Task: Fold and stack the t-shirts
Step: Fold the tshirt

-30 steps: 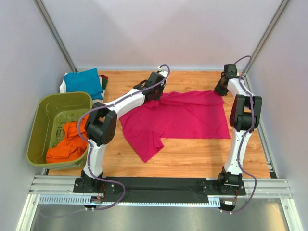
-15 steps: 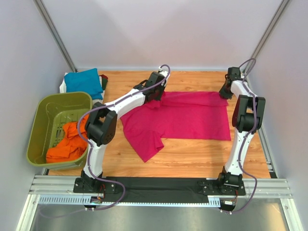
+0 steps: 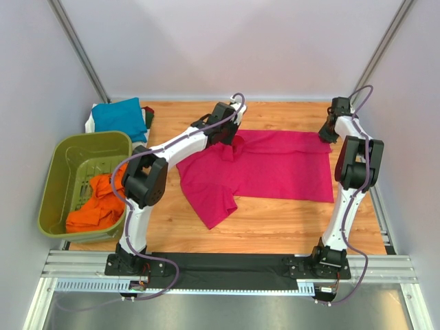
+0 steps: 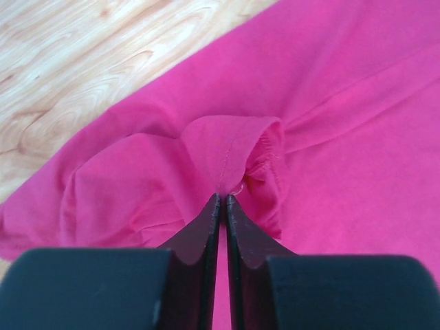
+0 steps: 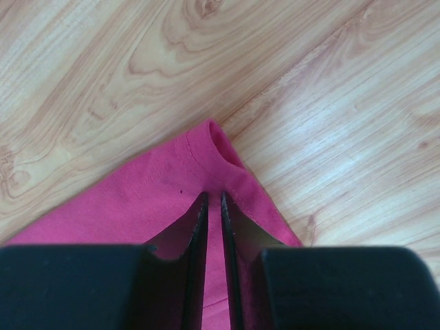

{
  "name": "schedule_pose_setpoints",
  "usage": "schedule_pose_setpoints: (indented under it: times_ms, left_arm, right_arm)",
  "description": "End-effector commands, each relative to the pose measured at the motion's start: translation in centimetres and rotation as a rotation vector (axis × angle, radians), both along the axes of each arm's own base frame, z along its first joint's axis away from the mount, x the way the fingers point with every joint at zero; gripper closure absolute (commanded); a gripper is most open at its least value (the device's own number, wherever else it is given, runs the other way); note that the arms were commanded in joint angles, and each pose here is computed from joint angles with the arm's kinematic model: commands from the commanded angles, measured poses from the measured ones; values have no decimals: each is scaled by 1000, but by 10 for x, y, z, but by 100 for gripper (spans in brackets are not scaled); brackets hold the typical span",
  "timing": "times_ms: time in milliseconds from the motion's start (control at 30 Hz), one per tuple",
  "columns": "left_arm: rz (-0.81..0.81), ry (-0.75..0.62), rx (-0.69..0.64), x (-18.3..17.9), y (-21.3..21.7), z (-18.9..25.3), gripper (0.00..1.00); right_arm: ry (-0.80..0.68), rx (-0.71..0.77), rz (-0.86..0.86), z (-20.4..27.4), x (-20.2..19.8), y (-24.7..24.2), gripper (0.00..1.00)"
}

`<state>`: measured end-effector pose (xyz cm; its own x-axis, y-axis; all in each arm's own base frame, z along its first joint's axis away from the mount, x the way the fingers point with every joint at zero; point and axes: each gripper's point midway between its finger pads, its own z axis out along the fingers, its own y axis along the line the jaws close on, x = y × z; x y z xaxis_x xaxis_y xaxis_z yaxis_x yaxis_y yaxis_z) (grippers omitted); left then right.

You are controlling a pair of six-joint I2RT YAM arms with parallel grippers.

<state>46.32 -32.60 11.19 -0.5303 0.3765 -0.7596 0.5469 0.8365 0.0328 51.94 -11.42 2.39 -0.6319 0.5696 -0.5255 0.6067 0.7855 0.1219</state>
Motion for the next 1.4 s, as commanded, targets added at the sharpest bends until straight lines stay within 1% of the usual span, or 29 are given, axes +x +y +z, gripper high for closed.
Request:
schedule_pose_setpoints:
  times_ms: [0, 33, 100, 133, 200, 233, 300, 333, 500, 667, 833, 967, 1367]
  left_arm:
    - [-120, -5, -34, -9, -14, 6, 90]
    - [-128, -4, -38, -14, -13, 10, 97]
    - [-177, 16, -28, -26, -10, 4, 100]
    - [-191, 3, -36, -30, -9, 14, 100]
    - [-212, 13, -39, -39, -7, 12, 100]
    - [-215, 1, -51, -43, -5, 21, 100]
    - [-224, 0, -56, -48, -3, 22, 100]
    - [-225, -13, -62, -50, -2, 29, 100]
    - [-229, 8, -62, -62, 2, 31, 100]
    - [-178, 26, 12, -62, 18, 16, 100]
    - [-197, 19, 71, -70, 31, 13, 100]
    - [-179, 13, 126, -73, 45, 9, 100]
    - [-200, -18, 157, -75, 62, 20, 100]
  right_arm:
    - [107, -7, 2, -23, -26, -2, 85]
    - [108, -6, 3, -23, -26, -2, 85]
    - [108, -3, 1, -24, -27, -2, 85]
    - [108, -3, 1, -24, -27, -2, 85]
    - [112, -1, -1, -25, -28, -1, 86]
    - [113, 1, -3, -25, -29, -1, 86]
    - [116, 3, -2, -26, -30, 0, 86]
    - [118, 1, -2, -27, -30, -1, 86]
    - [112, 7, -2, -24, -30, 0, 86]
    - [112, 11, -3, -25, -29, 1, 87]
    - [117, 9, -3, -26, -31, 1, 87]
    - [121, 11, -3, -28, -32, 1, 87]
    - [127, 12, -5, -29, -33, 1, 87]
